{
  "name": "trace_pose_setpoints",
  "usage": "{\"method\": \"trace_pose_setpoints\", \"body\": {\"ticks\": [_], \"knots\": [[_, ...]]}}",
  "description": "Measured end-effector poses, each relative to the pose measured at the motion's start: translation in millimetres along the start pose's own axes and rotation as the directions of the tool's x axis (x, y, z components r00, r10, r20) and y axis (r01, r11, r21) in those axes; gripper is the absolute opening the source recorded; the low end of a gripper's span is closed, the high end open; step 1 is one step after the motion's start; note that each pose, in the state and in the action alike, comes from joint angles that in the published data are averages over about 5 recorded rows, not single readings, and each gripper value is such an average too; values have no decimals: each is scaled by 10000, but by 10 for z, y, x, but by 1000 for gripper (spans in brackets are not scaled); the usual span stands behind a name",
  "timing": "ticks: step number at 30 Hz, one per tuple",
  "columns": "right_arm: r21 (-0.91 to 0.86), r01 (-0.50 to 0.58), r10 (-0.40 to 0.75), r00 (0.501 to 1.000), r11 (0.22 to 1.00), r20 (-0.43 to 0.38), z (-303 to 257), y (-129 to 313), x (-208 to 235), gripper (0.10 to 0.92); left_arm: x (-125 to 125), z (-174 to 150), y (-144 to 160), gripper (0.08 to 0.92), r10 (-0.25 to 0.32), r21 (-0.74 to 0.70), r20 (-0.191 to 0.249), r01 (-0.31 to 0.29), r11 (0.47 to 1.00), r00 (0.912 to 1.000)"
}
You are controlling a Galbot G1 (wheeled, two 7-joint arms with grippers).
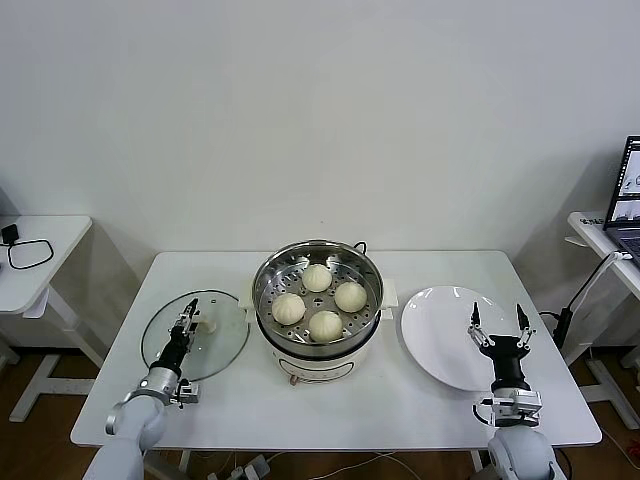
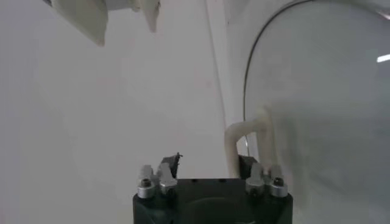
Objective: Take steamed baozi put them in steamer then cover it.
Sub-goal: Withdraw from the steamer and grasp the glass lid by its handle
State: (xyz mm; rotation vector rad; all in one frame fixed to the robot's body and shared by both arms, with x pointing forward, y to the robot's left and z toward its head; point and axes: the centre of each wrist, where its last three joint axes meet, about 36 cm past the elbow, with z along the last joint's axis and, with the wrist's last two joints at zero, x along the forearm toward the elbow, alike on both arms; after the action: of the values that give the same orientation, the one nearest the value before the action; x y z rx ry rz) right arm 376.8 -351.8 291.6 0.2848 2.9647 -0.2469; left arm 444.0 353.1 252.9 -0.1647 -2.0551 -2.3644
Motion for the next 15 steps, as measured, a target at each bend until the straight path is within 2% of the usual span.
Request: {"method": "trace_pose_setpoints", "body": {"ticks": [10, 15], "knots": [[-28, 41, -41, 10000, 10000, 13, 1, 33, -3, 823, 33, 4, 40, 215, -111, 476, -160, 119, 9988, 9998], [-76, 12, -11, 10000, 10000, 41, -1, 52, -19, 823, 65, 91, 199, 189, -466, 726, -415, 496, 9961, 9980]]}}
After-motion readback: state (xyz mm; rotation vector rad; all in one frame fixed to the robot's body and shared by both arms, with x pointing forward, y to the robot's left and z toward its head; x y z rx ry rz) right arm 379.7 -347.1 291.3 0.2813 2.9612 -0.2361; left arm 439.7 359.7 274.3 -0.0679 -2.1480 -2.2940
